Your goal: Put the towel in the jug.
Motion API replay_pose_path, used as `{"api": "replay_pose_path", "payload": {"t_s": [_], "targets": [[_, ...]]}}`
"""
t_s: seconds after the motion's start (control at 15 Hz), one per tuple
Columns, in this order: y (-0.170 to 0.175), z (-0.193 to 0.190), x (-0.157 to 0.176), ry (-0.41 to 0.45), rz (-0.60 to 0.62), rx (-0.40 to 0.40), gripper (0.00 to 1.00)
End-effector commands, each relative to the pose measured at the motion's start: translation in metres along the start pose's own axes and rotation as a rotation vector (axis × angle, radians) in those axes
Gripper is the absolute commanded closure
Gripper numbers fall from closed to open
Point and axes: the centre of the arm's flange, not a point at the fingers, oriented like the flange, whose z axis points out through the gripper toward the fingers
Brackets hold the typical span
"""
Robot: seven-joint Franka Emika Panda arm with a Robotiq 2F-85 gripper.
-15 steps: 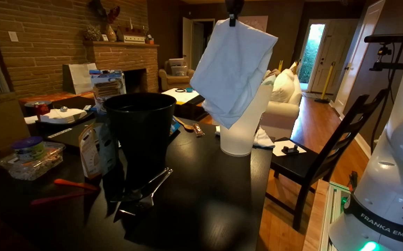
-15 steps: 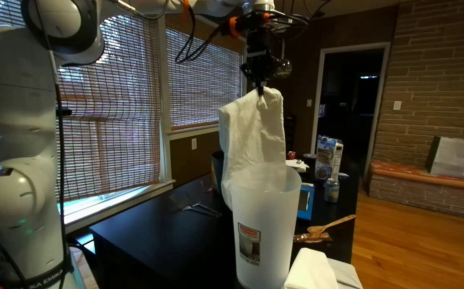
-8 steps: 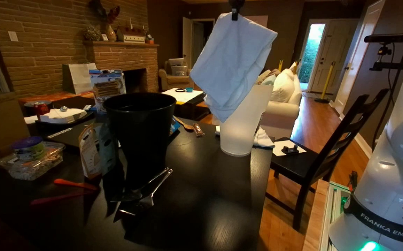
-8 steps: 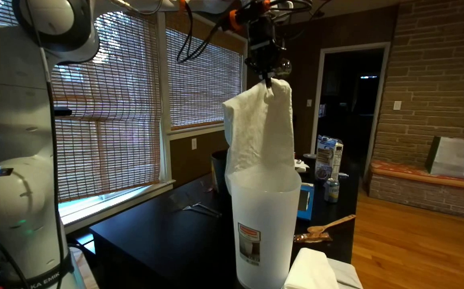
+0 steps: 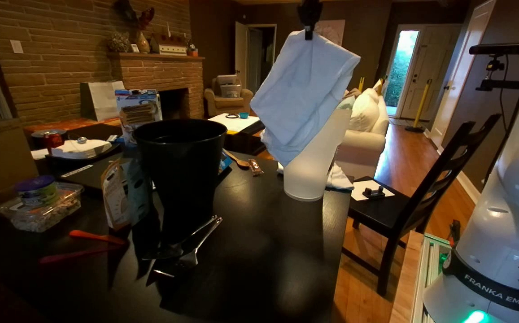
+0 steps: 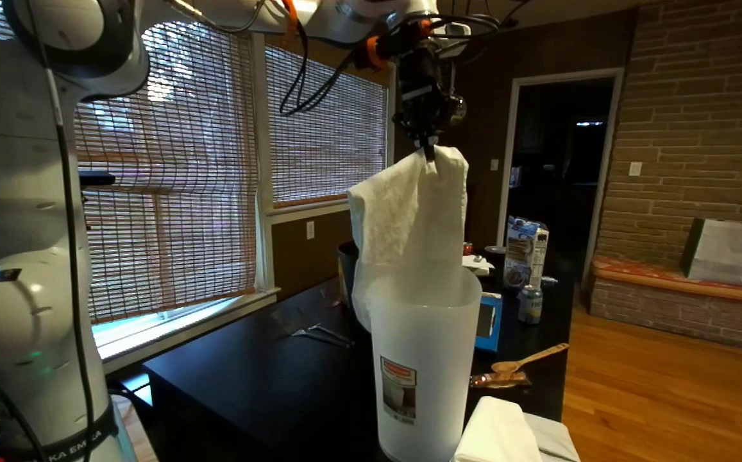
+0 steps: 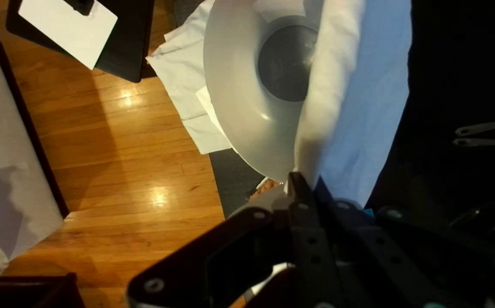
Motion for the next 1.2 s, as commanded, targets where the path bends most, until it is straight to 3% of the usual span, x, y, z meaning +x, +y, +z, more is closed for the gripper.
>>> {"api": "replay_pose_path", "payload": {"t_s": [0.0,0.27,1.13], "targets": [[-0.004,0.030,-0.019,-0.049,0.009,-0.027,0.99],[0.005,0.062,-0.022,-0.110,0.015,-0.050,0.99],[0.014,0.156,-0.017,-0.161,0.018,-0.033,0.99]]}}
